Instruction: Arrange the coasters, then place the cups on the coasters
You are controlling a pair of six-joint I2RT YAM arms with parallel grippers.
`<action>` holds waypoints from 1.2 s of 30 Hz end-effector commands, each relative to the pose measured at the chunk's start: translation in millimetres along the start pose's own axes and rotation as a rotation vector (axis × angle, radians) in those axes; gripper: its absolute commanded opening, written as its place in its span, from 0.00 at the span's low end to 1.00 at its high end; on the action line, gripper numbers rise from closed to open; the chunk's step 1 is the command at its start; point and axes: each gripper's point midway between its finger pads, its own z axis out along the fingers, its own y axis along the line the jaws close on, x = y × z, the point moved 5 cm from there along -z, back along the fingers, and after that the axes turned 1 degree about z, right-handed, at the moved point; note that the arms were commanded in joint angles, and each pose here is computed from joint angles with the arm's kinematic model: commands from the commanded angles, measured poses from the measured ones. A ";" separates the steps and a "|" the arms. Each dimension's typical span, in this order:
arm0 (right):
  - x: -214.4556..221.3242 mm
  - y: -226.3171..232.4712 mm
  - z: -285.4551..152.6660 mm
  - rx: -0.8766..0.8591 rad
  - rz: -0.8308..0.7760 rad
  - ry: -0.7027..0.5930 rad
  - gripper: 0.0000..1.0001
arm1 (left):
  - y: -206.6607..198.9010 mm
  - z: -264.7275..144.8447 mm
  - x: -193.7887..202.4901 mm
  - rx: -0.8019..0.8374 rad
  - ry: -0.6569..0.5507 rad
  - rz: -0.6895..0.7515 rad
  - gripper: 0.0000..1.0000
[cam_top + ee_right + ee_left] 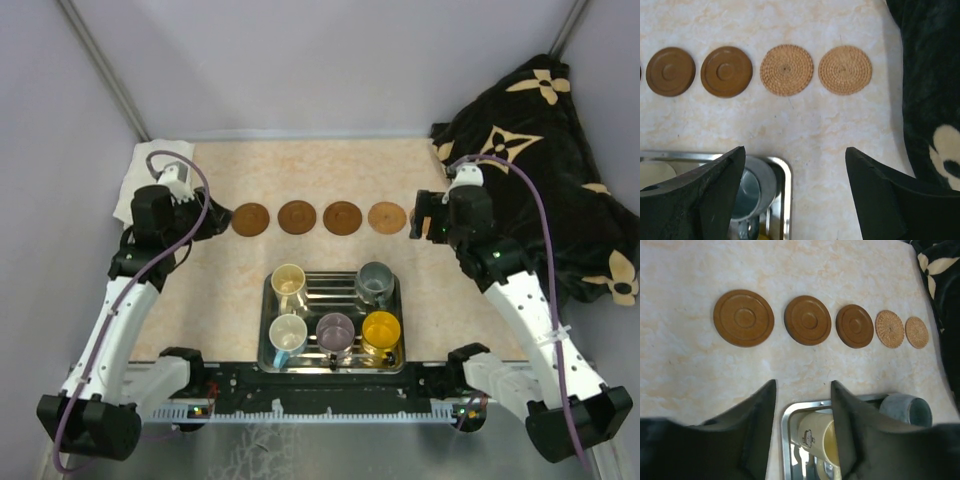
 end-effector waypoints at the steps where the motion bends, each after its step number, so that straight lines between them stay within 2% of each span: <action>1: 16.8 -4.5 -19.5 0.056 0.003 0.039 0.80 | -5.1 -2.9 19.9 0.065 0.061 -0.043 0.37; 2: 20.7 -4.6 -21.8 0.053 0.015 0.047 0.79 | -6.1 -4.9 21.9 0.075 0.068 -0.043 0.36; 4: 28.6 -5.6 -26.8 0.046 0.038 0.054 0.77 | -11.0 -11.8 23.9 0.116 0.077 -0.022 0.41; 7: 42.1 -10.8 -31.0 0.061 0.071 0.062 0.73 | -13.4 -26.2 24.0 0.142 0.033 0.016 0.47; 9: 50.4 -11.9 -30.2 0.062 0.080 0.082 0.72 | -13.3 -35.6 22.8 0.145 -0.009 0.042 0.57; 11: 57.5 -10.3 -26.3 0.054 0.087 0.110 0.70 | -11.3 -41.4 22.7 0.137 -0.046 0.064 0.60; 15: 67.9 -4.5 -15.4 0.030 0.080 0.172 0.66 | -3.5 -42.5 29.9 0.094 -0.036 0.065 0.59; 21: 79.9 3.8 -12.6 0.013 0.037 0.226 0.69 | -0.4 -36.5 48.9 0.097 0.054 0.018 0.60; 26: 95.9 19.0 -11.3 -0.006 0.035 0.262 0.69 | 5.7 -35.5 54.4 0.062 0.054 0.007 0.57; 36: 105.8 48.7 5.2 0.004 -0.013 0.304 0.66 | 16.6 -16.5 76.5 -0.028 0.172 0.006 0.52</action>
